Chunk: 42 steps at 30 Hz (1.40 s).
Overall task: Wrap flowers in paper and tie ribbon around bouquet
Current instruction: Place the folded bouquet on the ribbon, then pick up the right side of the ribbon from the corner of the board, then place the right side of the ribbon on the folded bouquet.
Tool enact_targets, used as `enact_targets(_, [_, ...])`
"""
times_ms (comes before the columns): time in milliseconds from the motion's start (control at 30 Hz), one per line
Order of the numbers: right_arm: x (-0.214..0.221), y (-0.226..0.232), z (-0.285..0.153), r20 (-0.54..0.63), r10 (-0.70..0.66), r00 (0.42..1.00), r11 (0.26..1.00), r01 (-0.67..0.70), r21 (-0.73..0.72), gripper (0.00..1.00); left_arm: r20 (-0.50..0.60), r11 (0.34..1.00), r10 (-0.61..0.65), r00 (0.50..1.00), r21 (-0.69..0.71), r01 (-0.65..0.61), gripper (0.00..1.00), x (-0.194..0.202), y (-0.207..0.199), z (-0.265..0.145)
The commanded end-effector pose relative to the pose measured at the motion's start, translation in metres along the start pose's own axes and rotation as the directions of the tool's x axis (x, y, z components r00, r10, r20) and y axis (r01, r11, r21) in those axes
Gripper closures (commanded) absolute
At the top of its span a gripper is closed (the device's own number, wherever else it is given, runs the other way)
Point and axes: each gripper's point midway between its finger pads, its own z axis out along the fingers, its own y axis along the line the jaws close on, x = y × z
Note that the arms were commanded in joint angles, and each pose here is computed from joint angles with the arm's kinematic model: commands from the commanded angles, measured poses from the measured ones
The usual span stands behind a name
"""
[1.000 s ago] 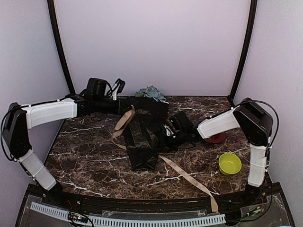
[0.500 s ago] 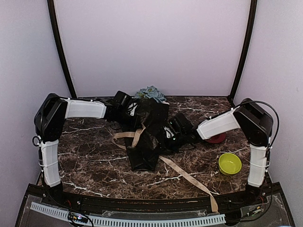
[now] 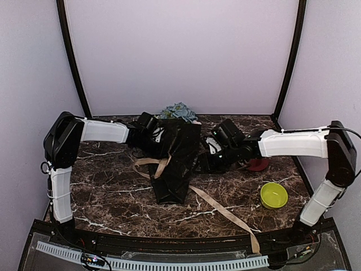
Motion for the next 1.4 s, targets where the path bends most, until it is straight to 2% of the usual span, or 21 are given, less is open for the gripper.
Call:
enact_targets(0, [0.045,-0.046,-0.035,-0.094,-0.006,0.996,0.966,0.03,0.257,0.38,-0.052,0.998,-0.028,0.998,-0.054,0.026,1.0,0.015,0.015,0.002])
enact_targets(267, [0.139,-0.081,-0.062,-0.33,0.072,0.941,0.888,0.09,0.452,0.27,-0.056,0.998,-0.032,0.998,-0.051,0.029,1.0,0.016,0.015,0.002])
enact_targets(367, [0.175,-0.089,-0.066,-0.42,0.106,0.901,0.873,0.118,0.473,0.25,-0.053,0.998,-0.03,0.998,-0.051,0.027,1.0,0.016,0.015,0.002])
enact_targets(533, [0.214,-0.107,-0.066,-0.48,0.16,0.863,0.87,0.106,0.482,0.24,-0.051,0.998,-0.029,0.998,-0.051,0.027,1.0,0.016,0.015,0.002])
enact_targets(733, [0.232,-0.107,-0.059,-0.518,0.162,0.84,0.882,0.113,0.458,0.33,-0.053,0.998,-0.027,0.998,-0.06,0.024,1.0,0.016,0.017,0.002])
enact_targets(800, [0.236,-0.112,-0.062,-0.529,0.163,0.833,0.867,0.136,0.48,0.39,-0.052,0.998,-0.027,0.998,-0.063,0.024,1.0,0.016,0.017,0.001])
enact_targets(833, [0.238,-0.114,-0.062,-0.535,0.161,0.829,0.861,0.147,0.486,0.46,-0.052,0.998,-0.027,0.998,-0.062,0.023,1.0,0.015,0.016,0.001])
enact_targets(900, [0.238,-0.115,-0.063,-0.534,0.153,0.831,0.855,0.16,0.494,0.65,-0.052,0.998,-0.029,0.998,-0.064,0.026,1.0,0.015,0.017,0.001])
enact_targets(1000, [0.218,-0.11,-0.064,-0.479,0.107,0.871,0.847,0.172,0.503,0.99,-0.056,0.997,-0.03,0.998,-0.069,0.026,1.0,0.016,0.018,0.001])
enact_targets(1100, [0.171,-0.106,-0.065,-0.359,0.037,0.932,0.824,0.175,0.538,1.0,-0.057,0.997,-0.029,0.998,-0.079,0.024,1.0,0.017,0.02,0.0])
enact_targets(1233, [0.061,-0.096,-0.074,-0.083,-0.052,0.995,0.833,0.089,0.547,1.0,-0.055,0.996,-0.032,0.998,-0.089,0.027,1.0,0.016,0.021,0.0])
enact_targets(1300, [-0.013,-0.09,-0.091,0.113,-0.094,0.989,0.853,0.021,0.522,1.0,-0.054,0.996,-0.036,0.998,-0.087,0.031,1.0,0.016,0.021,0.0])
enact_targets(1367, [-0.086,-0.085,-0.114,0.304,-0.096,0.948,0.894,-0.052,0.445,1.0,-0.05,0.996,-0.039,0.998,-0.088,0.034,1.0,0.015,0.02,-0.001])
